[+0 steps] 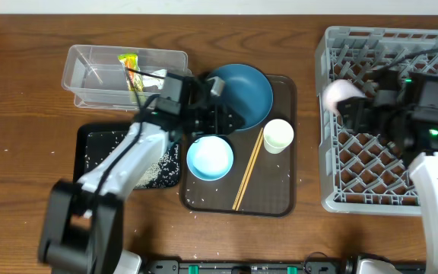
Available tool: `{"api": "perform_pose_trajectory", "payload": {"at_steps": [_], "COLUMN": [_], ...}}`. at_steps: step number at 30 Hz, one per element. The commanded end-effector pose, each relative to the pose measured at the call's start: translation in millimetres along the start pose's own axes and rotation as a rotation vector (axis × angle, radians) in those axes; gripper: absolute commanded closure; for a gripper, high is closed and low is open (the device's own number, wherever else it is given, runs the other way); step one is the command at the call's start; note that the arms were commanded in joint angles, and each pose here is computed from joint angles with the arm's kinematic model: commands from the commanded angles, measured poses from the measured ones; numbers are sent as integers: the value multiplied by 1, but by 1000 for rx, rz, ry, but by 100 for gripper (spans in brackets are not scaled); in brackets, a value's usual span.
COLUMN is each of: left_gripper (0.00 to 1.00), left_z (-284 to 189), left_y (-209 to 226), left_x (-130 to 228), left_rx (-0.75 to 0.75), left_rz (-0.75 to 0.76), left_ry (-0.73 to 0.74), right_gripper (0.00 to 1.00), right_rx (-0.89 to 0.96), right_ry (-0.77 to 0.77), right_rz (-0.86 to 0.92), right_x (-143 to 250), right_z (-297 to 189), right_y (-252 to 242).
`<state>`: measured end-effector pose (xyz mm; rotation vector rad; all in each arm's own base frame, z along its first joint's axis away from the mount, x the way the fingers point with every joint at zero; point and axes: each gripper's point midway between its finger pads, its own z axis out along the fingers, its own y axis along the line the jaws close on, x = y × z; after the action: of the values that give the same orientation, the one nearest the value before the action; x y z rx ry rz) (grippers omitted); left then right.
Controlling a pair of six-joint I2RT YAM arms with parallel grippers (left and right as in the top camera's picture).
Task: Sort waste into correct bins and load items into the dishwasher rack
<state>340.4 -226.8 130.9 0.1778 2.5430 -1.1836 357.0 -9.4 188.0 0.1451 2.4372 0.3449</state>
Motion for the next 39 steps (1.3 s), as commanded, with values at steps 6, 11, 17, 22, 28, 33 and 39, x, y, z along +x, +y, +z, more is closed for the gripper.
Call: {"api": "perform_pose_trajectory", "payload": {"at_steps": [6, 11, 17, 22, 28, 33, 39], "left_gripper": [44, 43, 43, 42, 42, 42, 31], "left_z": [-104, -140, -147, -147, -146, -146, -144], "left_y": [30, 39, 44, 44, 45, 46, 44], "left_x": [-18, -12, -8, -6, -4, -2, -1], "left_rx": [-449, -552, -564, -567, -570, -571, -557], "left_rz": [112, 75, 53, 49, 43, 41, 41], "left_ry": [-238, -293, -291, -282, -272, -267, -261], "right_gripper": [88, 89, 90, 86, 74, 54, 26], "right_rx": [430, 583, 681, 724, 728, 718, 564], "right_ry": [-116, -146, -108, -58, 38, 79, 8], "right_rz": [283, 399, 540, 641, 706, 721, 714], "right_x": [-26, -32, -30, -21, 6, 16, -7], "right_z": [-71, -111, -124, -113, -81, -58, -48], "right_y": [-112, -160, -224, -272, -306, -320, -303]}}
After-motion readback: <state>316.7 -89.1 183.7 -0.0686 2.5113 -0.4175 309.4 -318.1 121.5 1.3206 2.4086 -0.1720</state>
